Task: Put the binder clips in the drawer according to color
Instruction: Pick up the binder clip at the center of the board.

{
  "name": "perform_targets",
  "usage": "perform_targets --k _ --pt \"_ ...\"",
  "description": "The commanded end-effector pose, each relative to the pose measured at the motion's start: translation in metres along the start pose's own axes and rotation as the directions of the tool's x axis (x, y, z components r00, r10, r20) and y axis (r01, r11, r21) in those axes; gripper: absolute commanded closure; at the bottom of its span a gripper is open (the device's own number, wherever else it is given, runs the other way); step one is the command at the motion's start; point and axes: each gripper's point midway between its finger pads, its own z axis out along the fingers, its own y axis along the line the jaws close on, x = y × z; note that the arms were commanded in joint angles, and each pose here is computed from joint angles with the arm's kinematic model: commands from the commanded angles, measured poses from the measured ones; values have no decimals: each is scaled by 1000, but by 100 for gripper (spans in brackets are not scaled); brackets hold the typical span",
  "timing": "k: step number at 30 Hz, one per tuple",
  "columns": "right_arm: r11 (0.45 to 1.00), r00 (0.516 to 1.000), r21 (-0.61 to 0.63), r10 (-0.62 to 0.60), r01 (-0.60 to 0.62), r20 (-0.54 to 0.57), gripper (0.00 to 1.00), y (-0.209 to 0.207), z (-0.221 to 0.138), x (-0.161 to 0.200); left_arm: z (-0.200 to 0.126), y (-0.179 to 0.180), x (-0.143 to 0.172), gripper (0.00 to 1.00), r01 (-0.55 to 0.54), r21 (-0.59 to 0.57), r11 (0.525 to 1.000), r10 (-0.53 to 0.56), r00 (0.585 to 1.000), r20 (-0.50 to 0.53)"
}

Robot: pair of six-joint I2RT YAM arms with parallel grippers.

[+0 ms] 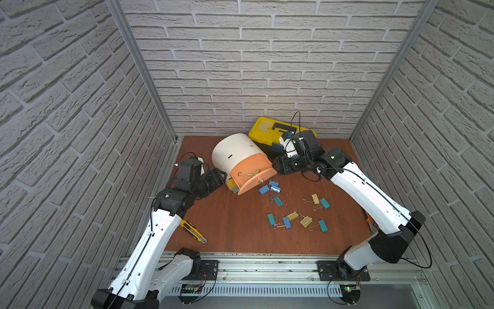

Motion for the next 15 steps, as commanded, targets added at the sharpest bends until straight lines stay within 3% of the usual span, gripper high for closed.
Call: perform_targets --k 1,15 --pt "997 997 20 70 -71 36 32 -15 -9 11 1 16 12 28 26 -21 999 -27 1000 -6" --pt "953 954 241 233 -185 -189 28 -84 29 160 22 88 86 29 184 -74 980 -188 980 -58"
